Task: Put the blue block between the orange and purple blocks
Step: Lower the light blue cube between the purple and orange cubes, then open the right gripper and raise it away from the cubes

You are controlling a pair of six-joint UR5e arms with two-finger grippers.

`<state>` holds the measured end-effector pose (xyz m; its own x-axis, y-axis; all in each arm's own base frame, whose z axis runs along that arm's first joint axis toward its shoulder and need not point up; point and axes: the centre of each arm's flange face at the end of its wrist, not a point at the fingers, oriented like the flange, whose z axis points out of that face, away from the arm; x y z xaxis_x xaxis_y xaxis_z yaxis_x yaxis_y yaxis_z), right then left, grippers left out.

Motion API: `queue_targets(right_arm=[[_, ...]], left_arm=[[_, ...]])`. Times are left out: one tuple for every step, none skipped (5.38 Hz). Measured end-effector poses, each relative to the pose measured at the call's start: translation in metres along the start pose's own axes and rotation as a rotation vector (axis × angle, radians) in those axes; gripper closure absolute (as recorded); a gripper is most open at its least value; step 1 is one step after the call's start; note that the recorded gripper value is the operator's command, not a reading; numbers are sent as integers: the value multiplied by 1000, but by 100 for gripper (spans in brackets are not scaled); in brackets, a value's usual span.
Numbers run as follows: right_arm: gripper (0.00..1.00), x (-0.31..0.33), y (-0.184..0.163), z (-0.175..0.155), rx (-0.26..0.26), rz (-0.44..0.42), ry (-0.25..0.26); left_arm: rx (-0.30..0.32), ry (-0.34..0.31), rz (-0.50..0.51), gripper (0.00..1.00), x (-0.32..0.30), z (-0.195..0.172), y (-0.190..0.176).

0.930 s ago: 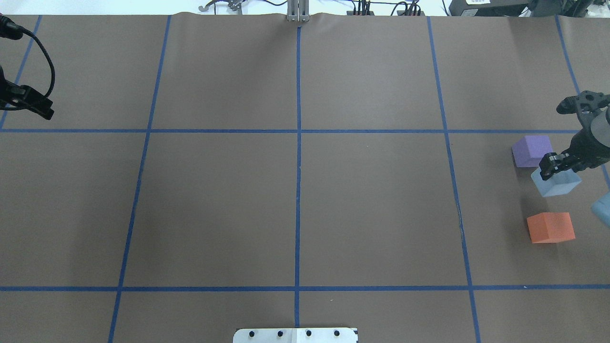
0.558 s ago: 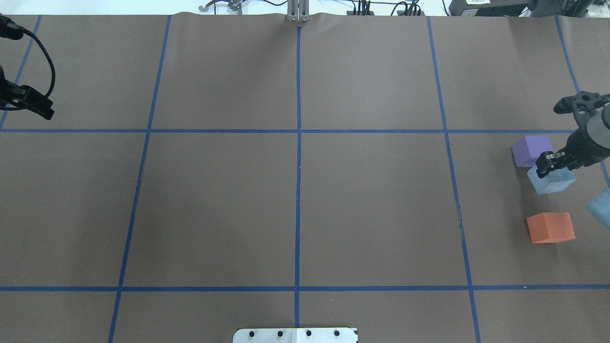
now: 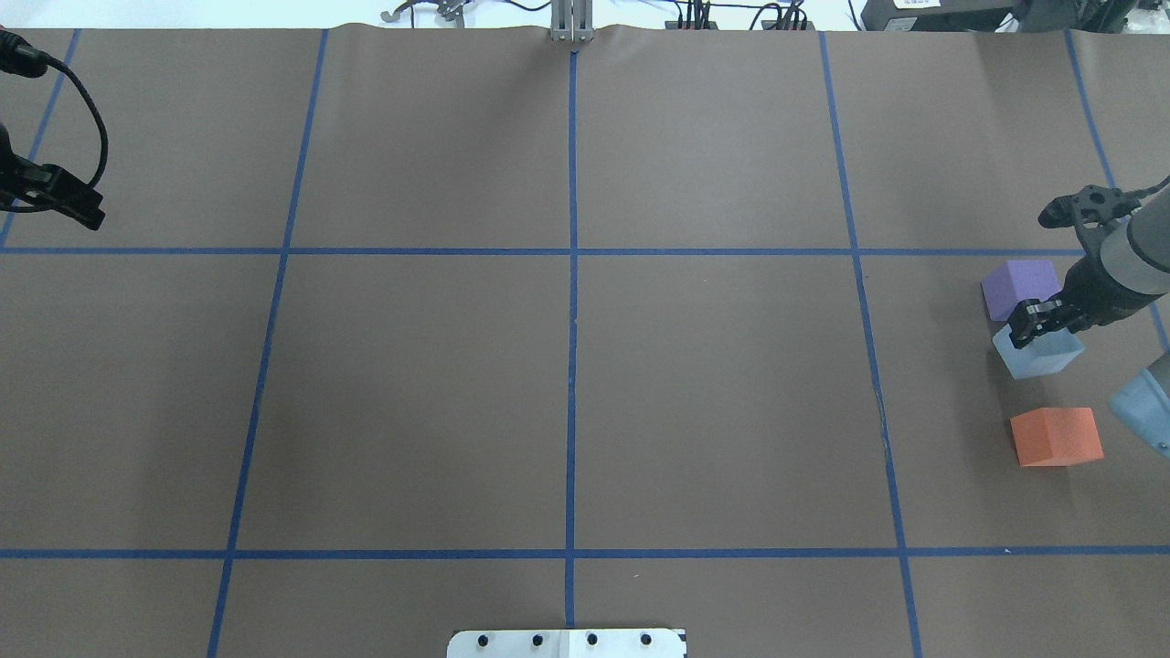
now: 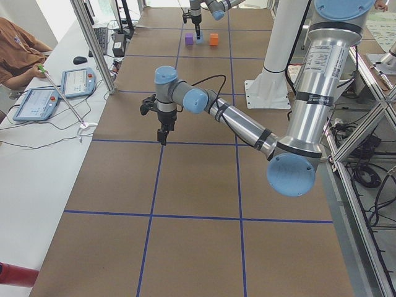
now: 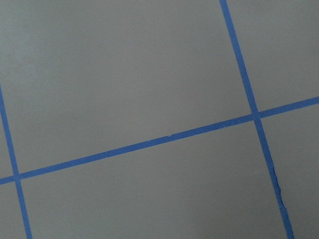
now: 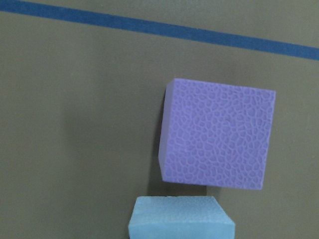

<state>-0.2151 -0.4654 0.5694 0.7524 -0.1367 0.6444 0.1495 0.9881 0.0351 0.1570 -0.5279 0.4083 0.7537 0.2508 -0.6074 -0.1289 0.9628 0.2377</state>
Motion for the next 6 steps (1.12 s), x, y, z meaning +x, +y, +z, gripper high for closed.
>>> queue_targets(right_arm=[[100, -4, 1, 3, -6, -9, -1], [100, -5, 2, 4, -8, -10, 0], [94, -4, 3, 5, -10, -9, 2], [54, -2, 5, 6, -13, -7, 3], [18, -1, 5, 7, -16, -4, 5], [0, 0, 6, 8, -17, -3, 6]], left_arm=[[0, 0, 0, 0, 0, 0, 0], [2, 0, 1, 0, 1, -1, -1], [2, 0, 1, 0, 1, -1, -1], [2, -1, 1, 0, 1, 0, -2], [1, -1, 1, 0, 1, 0, -2], [0, -2, 1, 0, 1, 1, -2]])
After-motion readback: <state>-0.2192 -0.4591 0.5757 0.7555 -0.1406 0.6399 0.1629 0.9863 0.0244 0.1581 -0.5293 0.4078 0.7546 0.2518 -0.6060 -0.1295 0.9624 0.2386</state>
